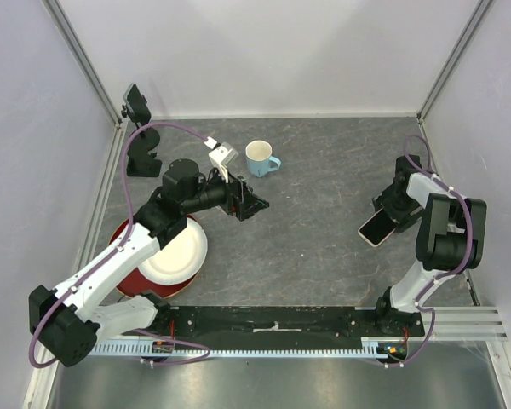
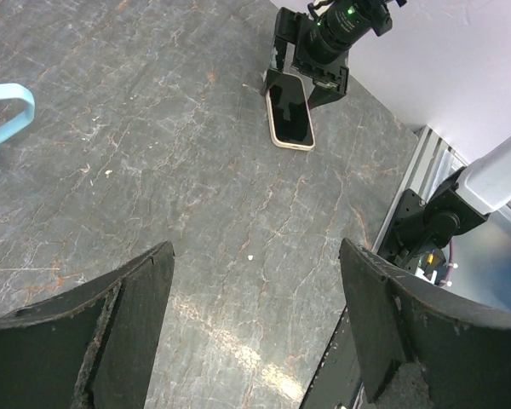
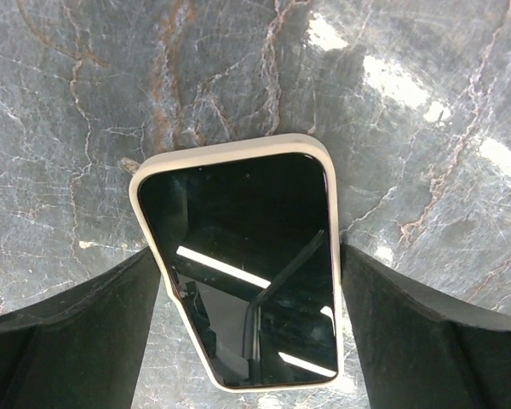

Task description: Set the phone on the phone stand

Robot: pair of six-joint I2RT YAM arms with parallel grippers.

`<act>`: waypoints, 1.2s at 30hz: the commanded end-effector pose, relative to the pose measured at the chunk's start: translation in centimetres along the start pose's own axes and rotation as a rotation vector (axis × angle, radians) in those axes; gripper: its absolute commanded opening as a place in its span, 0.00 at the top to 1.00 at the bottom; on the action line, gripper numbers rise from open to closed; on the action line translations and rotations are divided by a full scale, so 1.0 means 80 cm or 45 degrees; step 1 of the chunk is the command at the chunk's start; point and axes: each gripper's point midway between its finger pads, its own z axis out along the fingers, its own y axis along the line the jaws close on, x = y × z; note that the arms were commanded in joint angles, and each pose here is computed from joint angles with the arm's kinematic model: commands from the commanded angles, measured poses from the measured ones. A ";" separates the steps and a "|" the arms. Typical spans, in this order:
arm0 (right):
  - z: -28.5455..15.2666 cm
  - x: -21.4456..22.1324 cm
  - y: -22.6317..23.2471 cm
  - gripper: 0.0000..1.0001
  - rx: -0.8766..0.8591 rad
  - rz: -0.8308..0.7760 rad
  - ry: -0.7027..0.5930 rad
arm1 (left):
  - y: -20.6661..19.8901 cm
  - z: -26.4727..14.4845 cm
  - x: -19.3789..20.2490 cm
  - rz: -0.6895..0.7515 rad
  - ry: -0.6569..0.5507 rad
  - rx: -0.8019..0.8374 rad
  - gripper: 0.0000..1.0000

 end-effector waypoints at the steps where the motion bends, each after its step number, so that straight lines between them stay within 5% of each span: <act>1: 0.031 0.059 -0.027 0.16 0.093 0.044 0.154 | -0.002 0.002 -0.008 0.022 -0.023 0.002 0.16; 4: 0.037 0.064 -0.032 0.44 0.108 0.037 0.157 | -0.001 0.003 -0.007 0.020 -0.018 0.000 0.16; 8: 0.034 0.059 -0.028 1.00 0.093 0.009 0.150 | 0.000 0.004 -0.006 0.019 -0.014 -0.003 0.16; 15: -0.025 0.026 0.018 1.00 -0.186 -0.232 -0.098 | 0.004 0.006 -0.003 0.013 -0.004 -0.012 0.16; 19: -0.111 0.026 0.077 1.00 -0.669 -0.540 -0.403 | 0.006 0.007 -0.003 0.013 -0.002 -0.018 0.16; 25: -0.202 0.087 0.121 1.00 -0.948 -1.055 -0.753 | 0.012 0.009 -0.001 -0.010 -0.002 -0.047 0.15; 28: -0.260 0.165 0.137 1.00 -1.225 -1.255 -0.905 | 0.013 0.011 0.000 -0.050 0.009 -0.042 0.10; 36: -0.307 0.247 0.138 1.00 -1.361 -1.584 -0.955 | 0.029 0.030 0.019 -0.222 0.117 0.028 0.02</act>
